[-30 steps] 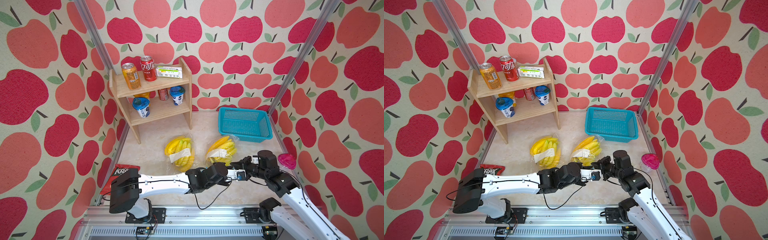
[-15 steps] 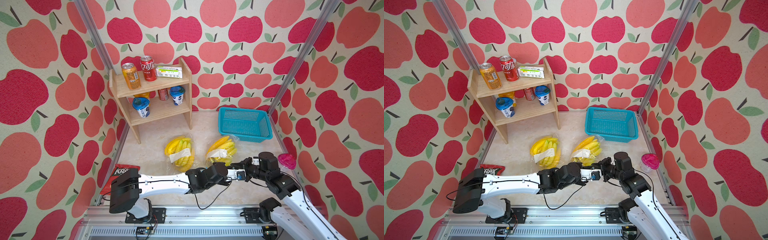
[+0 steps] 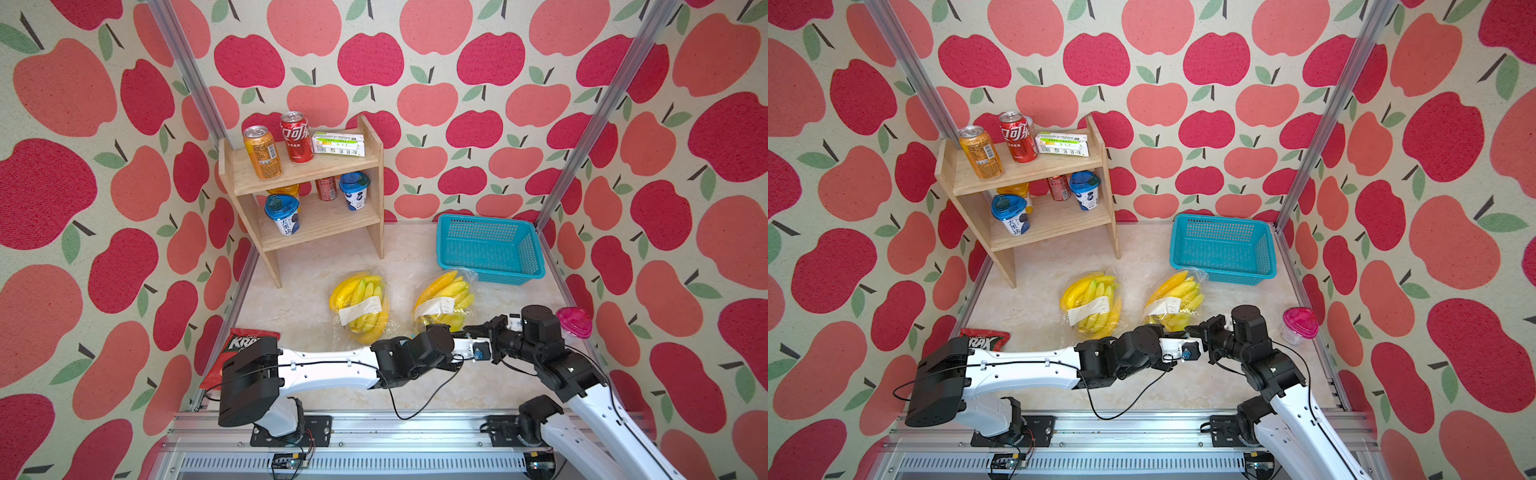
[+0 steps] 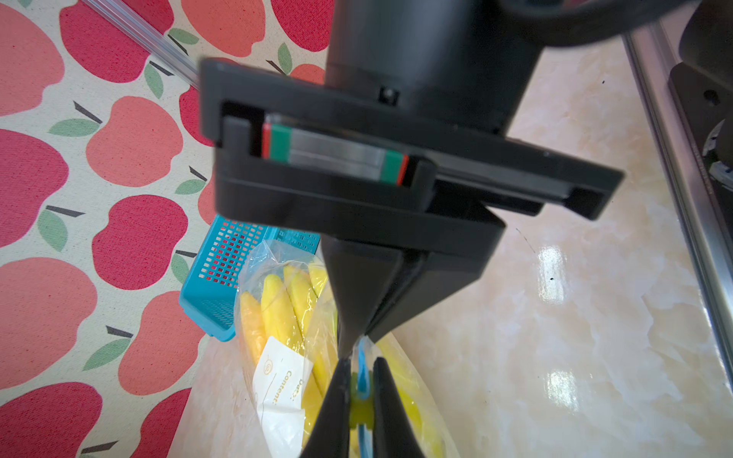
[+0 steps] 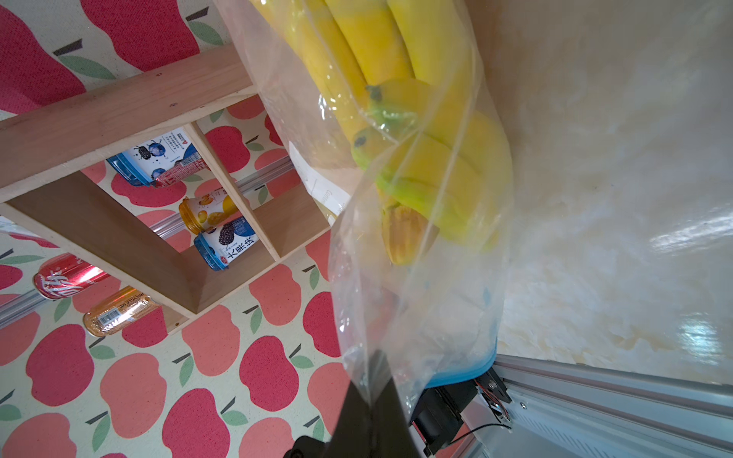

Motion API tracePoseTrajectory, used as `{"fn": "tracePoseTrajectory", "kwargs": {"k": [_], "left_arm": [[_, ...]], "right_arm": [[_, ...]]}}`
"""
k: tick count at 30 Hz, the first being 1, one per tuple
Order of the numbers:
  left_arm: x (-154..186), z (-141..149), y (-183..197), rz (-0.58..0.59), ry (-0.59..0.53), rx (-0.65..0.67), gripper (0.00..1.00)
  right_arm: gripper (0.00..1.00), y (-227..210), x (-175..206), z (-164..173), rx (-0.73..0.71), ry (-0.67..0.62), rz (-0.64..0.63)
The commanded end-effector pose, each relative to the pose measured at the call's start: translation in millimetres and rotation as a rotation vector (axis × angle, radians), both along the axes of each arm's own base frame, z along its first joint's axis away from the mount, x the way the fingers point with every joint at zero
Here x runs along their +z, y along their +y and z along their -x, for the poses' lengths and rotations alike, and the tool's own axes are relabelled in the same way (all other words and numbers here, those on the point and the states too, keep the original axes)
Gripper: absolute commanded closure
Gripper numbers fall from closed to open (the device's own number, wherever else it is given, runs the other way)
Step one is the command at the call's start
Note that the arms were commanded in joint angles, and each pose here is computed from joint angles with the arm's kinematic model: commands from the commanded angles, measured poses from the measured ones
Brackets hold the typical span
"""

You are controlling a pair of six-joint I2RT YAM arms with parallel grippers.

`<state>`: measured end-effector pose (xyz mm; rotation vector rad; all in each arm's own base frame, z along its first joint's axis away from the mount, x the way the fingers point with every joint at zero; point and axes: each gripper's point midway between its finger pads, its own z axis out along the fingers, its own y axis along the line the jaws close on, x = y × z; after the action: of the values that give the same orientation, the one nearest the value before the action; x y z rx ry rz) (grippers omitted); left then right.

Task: Open the zip-top bag and take out the banana
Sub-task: Unzip the zipper on the zipper food storage bag.

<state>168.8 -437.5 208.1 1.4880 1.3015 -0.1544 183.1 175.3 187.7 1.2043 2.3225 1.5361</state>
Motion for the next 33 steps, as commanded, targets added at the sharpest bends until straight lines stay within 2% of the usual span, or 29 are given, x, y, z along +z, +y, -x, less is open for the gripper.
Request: {"fn": "tracePoseTrajectory", "kwargs": {"k": [1,14,20,22,27,28,30,32,33], "left_arm": [[-12.7,-5.3,11.3,-0.038,-0.001,0.04,0.89],[-12.4,-5.8,11.9,-0.027,0.031,0.064,0.89],[-9.3,-7.8,13.0,-0.008,0.03,0.079,0.89],[-5.0,-10.2,10.1,-0.003,0.021,0.085,0.9],[0.9,-15.7,0.4,0.006,0.008,0.092,1.0],[-0.3,-16.8,-0.8,0.0,0.006,0.094,1.0],[0.3,-18.2,-2.6,-0.002,0.002,0.099,1.0],[3.8,-19.6,-2.8,0.002,0.0,0.104,1.0],[6.4,-20.5,-2.7,0.005,-0.002,0.105,1.0]], "right_arm": [[1.0,-2.8,9.4,-0.3,-0.016,-0.016,-0.037],[1.0,-10.3,26.6,-10.6,-0.064,-0.069,-0.103],[1.0,-8.9,28.4,-12.8,-0.029,-0.086,-0.077],[1.0,-11.1,26.4,-10.8,-0.007,-0.089,-0.02],[1.0,-7.5,30.1,-9.1,0.064,-0.117,0.032],[0.95,-7.3,30.3,-8.9,0.074,-0.121,0.041],[0.71,-6.8,34.4,-8.9,0.098,-0.145,0.063],[0.52,-4.7,38.5,-6.4,0.136,-0.155,0.08],[0.46,-4.0,41.2,-6.1,0.149,-0.163,0.086]]}}
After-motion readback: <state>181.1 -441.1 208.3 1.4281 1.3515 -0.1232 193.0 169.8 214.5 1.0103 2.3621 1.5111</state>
